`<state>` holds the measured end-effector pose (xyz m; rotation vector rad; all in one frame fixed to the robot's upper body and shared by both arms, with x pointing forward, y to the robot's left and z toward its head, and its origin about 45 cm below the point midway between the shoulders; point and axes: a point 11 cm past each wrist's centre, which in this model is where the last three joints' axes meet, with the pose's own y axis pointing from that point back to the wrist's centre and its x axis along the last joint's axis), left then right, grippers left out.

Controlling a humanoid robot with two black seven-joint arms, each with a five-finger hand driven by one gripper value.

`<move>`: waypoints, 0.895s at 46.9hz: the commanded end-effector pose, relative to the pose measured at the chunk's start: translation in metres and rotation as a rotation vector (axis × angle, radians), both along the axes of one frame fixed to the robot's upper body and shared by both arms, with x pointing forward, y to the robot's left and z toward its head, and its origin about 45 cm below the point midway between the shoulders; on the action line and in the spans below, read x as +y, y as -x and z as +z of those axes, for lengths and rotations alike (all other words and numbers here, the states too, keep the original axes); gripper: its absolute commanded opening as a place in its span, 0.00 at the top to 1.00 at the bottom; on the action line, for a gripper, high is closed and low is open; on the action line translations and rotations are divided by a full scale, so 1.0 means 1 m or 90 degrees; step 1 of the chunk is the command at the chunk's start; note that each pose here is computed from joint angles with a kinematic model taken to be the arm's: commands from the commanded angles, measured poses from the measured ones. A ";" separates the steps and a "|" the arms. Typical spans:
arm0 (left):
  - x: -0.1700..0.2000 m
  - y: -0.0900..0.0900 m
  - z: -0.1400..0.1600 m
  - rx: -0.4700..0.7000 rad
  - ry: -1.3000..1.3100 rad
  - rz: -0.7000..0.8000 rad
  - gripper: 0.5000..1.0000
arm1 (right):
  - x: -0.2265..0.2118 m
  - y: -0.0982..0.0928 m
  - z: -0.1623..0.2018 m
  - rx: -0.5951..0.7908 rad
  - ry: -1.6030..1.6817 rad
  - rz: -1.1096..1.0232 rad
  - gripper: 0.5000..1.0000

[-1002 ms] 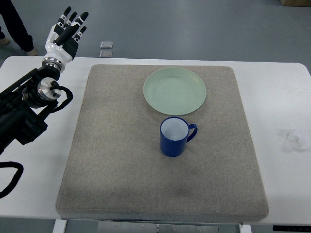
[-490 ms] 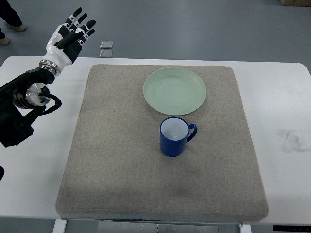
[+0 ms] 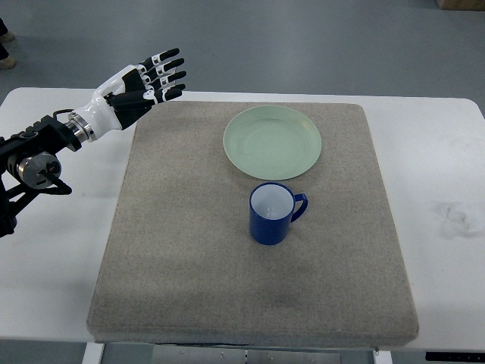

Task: Place cup left of plate with left hand
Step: 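Extend the left hand across the mat toward the blue mug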

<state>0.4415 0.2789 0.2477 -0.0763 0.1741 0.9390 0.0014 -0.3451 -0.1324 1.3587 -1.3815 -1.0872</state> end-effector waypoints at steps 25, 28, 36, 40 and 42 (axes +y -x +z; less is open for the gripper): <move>-0.005 0.032 -0.022 -0.004 -0.157 -0.171 0.02 | 0.000 0.000 0.000 0.000 0.000 0.000 0.14; -0.009 0.032 -0.022 -0.004 -0.153 -0.176 0.02 | 0.000 0.000 0.000 0.000 0.000 0.000 0.14; -0.025 0.035 -0.024 -0.008 -0.148 -0.201 0.02 | 0.000 0.000 0.000 0.000 0.000 0.000 0.14; -0.032 0.039 -0.026 -0.013 -0.165 -0.222 0.02 | 0.000 0.000 0.000 0.000 0.000 0.000 0.14; -0.034 0.041 -0.027 -0.017 -0.175 -0.232 0.02 | 0.000 0.000 0.000 0.000 0.000 0.000 0.14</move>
